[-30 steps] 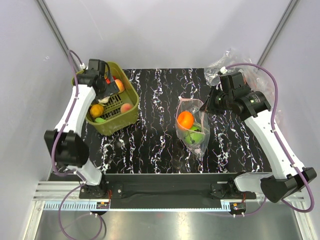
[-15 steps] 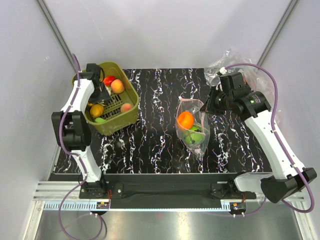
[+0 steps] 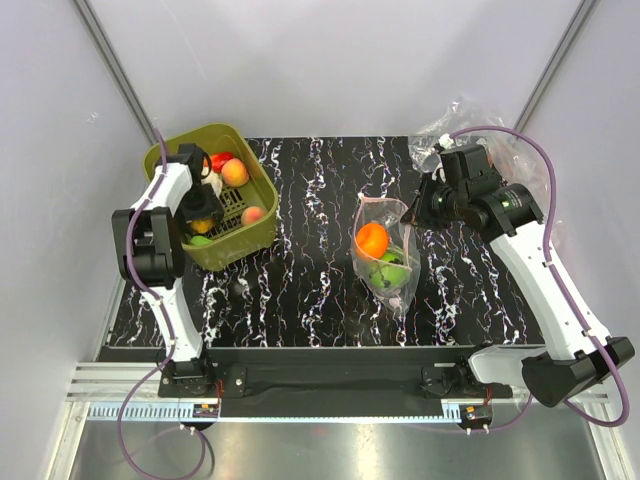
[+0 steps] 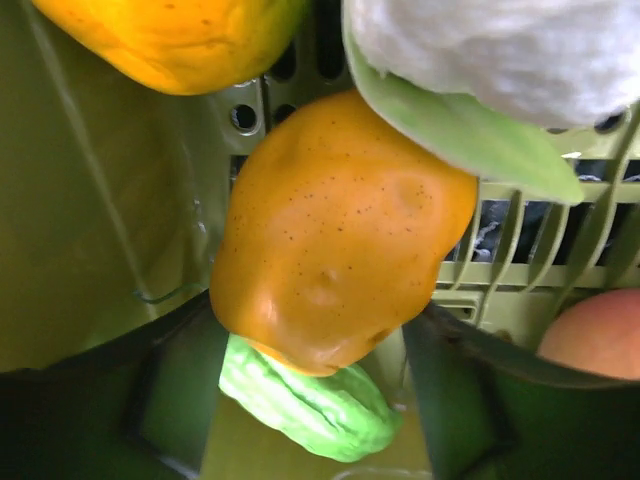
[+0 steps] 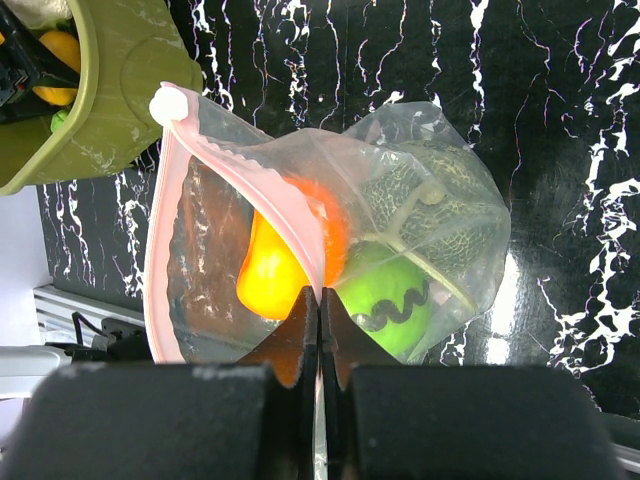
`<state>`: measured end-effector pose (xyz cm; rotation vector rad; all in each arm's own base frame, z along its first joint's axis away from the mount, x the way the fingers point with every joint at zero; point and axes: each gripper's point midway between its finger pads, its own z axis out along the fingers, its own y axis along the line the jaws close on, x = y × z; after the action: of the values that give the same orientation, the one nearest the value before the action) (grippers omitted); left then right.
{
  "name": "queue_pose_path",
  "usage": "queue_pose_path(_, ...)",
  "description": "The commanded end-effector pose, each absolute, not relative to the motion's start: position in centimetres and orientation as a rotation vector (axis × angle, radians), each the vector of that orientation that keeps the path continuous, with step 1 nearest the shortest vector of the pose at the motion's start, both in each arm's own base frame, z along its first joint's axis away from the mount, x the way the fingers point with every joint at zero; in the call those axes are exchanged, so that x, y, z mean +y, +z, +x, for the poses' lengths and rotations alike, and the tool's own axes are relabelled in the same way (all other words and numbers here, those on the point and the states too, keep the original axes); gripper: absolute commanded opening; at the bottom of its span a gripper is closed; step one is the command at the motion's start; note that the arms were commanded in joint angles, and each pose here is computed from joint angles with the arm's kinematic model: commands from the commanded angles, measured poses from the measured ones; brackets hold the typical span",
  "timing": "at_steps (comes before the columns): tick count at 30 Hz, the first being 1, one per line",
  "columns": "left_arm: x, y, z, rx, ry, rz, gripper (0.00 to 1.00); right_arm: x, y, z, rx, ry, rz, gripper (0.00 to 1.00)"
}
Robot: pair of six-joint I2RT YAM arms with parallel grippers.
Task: Place the food in the zip-top bag and seal the zipper
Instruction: Pick up the fake fruit from the bin.
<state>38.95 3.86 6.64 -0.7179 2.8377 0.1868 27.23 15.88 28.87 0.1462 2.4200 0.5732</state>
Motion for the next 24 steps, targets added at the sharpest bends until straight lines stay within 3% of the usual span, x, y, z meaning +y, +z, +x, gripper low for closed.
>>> queue_pose_path(1, 2.6, 7.8, 40.4, 2.785, 0.032, -0.69, 0.64, 15.4, 30.1, 27.2, 2.371, 0.569, 0.132, 0.0)
queue_pose_path(3, 2.7, 9.5, 40.9, 2.735, 0.022, -0.674, 0.52, 15.4, 30.2, 27.2, 2.368, 0.57, 0.129, 0.0)
queue_pose_path(7, 2.8, 13.0, 41.6, 2.632, 0.002, -0.646, 0.44, 15.5, 30.3, 27.2, 2.368, 0.577, 0.127, 0.0)
queue_pose_path(16, -3.3, 22.0, 40.7, 2.375, -0.446, -0.597, 0.44, 16.0, 30.5, 27.6, 2.37, 0.597, 0.119, 0.0)
queue_pose_path(24, -10.6, 29.7, 38.6, 2.217, -0.776, -0.351, 0.44, 16.2, 30.7, 27.8, 2.364, 0.61, 0.122, 0.0)
